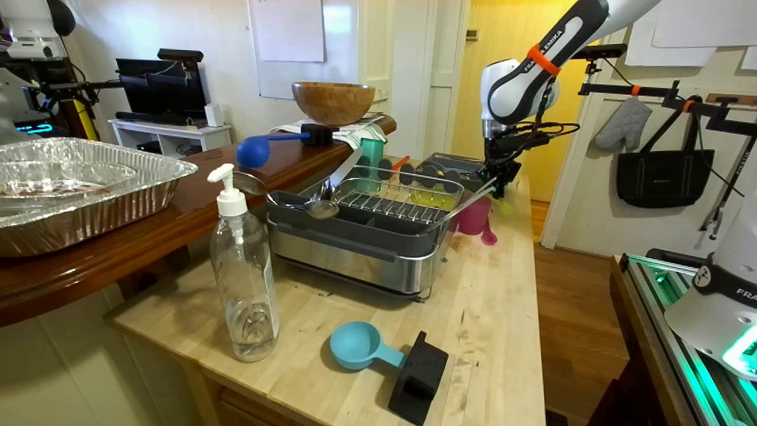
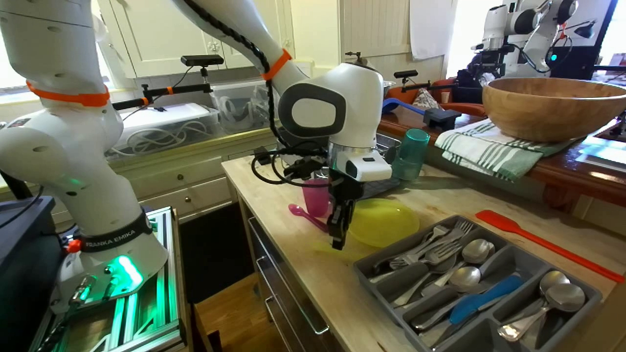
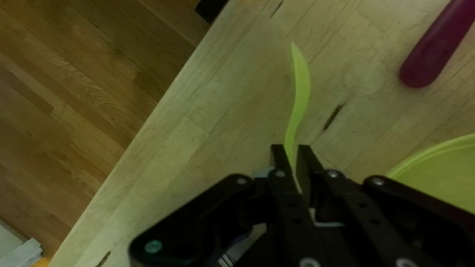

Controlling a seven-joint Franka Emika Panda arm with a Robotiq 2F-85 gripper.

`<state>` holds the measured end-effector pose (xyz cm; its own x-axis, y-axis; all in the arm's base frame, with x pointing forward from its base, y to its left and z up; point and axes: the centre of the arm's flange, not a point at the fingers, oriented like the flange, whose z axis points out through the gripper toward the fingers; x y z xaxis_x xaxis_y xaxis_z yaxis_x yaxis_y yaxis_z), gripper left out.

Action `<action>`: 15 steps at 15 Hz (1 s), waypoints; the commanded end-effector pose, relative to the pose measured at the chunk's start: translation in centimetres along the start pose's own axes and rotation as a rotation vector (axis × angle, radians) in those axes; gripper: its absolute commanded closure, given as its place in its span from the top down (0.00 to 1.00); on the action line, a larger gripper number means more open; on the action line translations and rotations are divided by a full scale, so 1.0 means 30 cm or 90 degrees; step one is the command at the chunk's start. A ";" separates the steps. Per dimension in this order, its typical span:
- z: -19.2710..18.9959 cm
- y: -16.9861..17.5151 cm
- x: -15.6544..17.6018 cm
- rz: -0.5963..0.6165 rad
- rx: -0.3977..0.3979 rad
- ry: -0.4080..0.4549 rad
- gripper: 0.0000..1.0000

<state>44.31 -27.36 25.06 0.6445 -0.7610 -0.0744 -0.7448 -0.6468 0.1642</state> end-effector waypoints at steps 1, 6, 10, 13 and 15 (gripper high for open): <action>0.004 -0.011 0.013 0.011 -0.003 0.021 0.46; -0.028 -0.008 0.018 0.009 0.008 0.039 0.83; -0.077 0.005 0.036 -0.003 0.038 0.044 1.00; -0.123 0.020 0.047 -0.013 0.057 0.058 1.00; -0.156 0.034 0.052 -0.022 0.073 0.065 1.00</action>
<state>45.75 -28.36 28.30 0.6653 -0.7466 0.0047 -0.7430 -0.6615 0.1016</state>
